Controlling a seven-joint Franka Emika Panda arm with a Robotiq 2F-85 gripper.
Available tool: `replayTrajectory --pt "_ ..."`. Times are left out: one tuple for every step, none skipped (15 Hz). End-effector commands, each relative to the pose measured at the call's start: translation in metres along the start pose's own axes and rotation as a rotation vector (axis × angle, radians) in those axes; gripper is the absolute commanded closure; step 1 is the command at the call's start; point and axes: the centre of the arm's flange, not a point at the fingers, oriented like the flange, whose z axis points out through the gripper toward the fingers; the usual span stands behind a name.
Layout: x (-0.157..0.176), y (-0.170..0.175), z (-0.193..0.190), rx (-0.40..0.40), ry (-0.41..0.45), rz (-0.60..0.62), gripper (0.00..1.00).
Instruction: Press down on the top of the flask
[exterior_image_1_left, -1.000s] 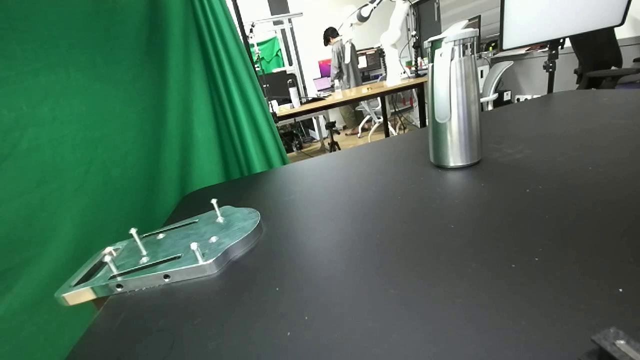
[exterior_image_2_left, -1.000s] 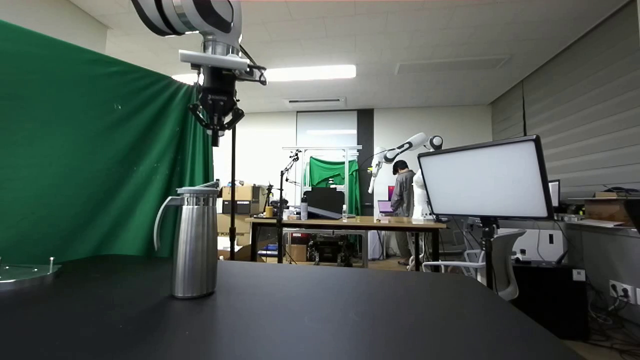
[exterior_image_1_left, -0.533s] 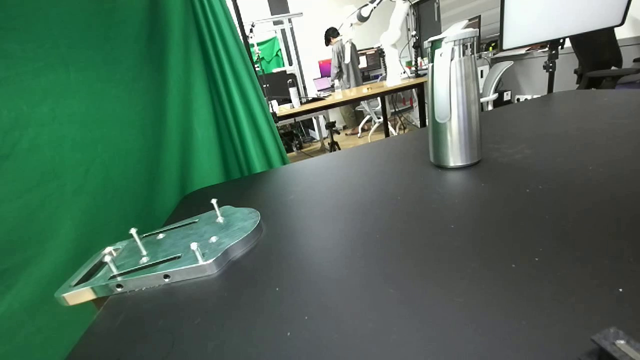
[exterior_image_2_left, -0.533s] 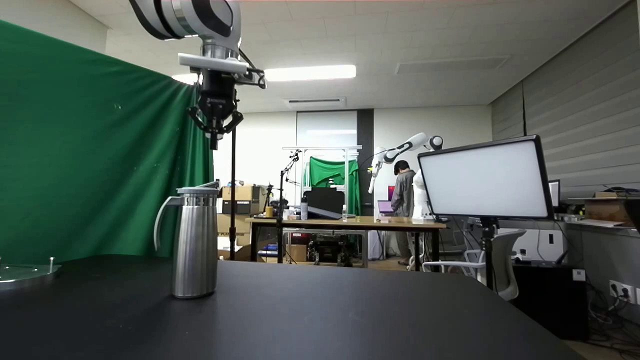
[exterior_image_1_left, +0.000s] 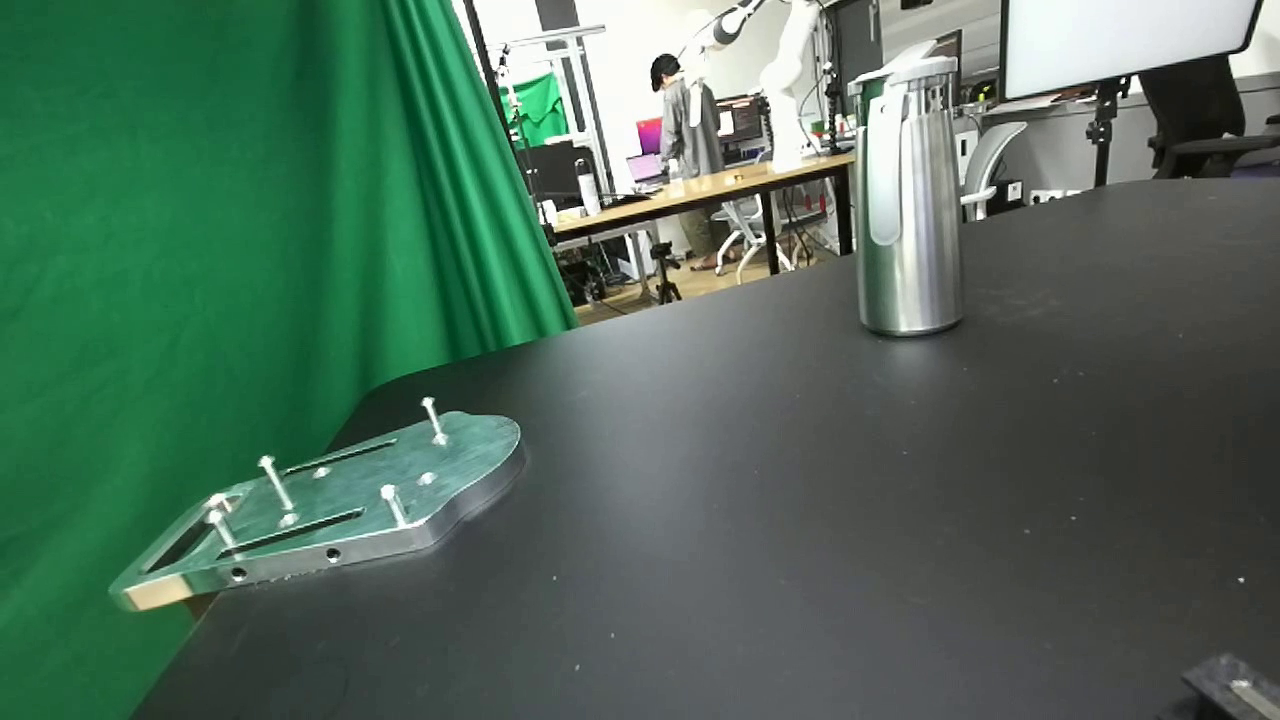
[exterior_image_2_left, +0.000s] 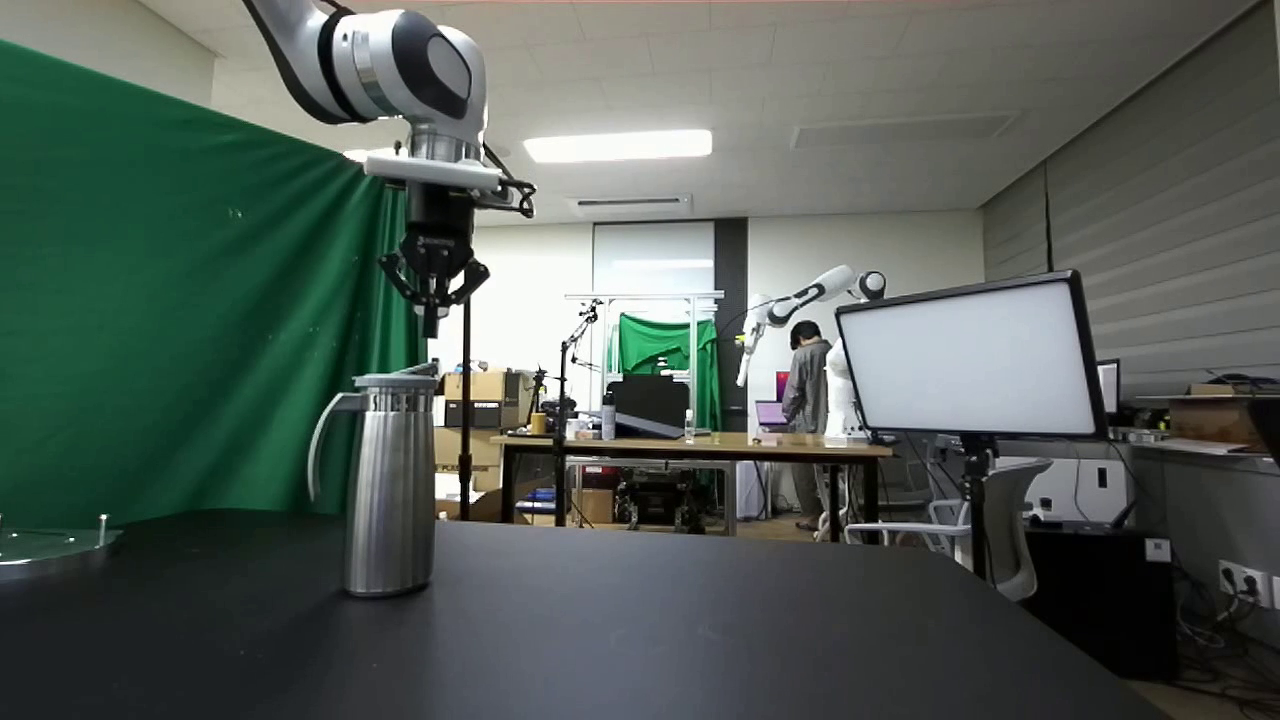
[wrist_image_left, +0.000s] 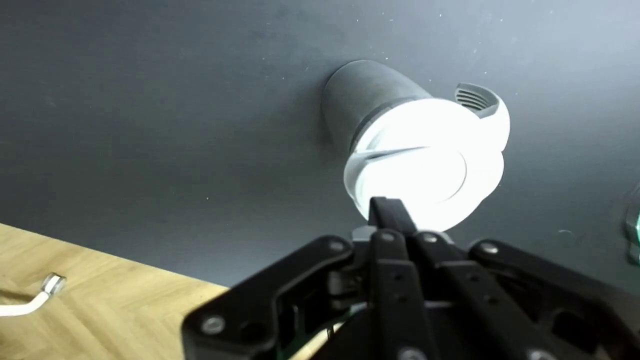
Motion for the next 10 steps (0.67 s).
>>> replayTrajectory --pt "0.006 0.006 0.008 -0.017 -0.022 0.012 1.0" --pt "0.006 0.006 0.012 -0.016 -0.03 0.011 1.0" --pt "0.006 0.007 0.016 -0.017 -0.037 0.01 1.0" --pt "0.006 0.008 0.019 -0.013 -0.043 0.01 1.0" --pt "0.006 0.008 0.023 -0.008 -0.049 0.012 1.0" --pt "0.006 0.009 0.026 -0.007 -0.056 0.013 1.0" --pt "0.006 0.009 0.029 -0.005 -0.061 0.013 1.0" --pt "0.006 0.01 0.032 -0.004 -0.066 0.015 1.0" --pt "0.005 0.011 0.035 0.0 -0.069 0.017 1.0" --pt "0.004 0.012 0.039 0.004 -0.074 0.019 1.0"
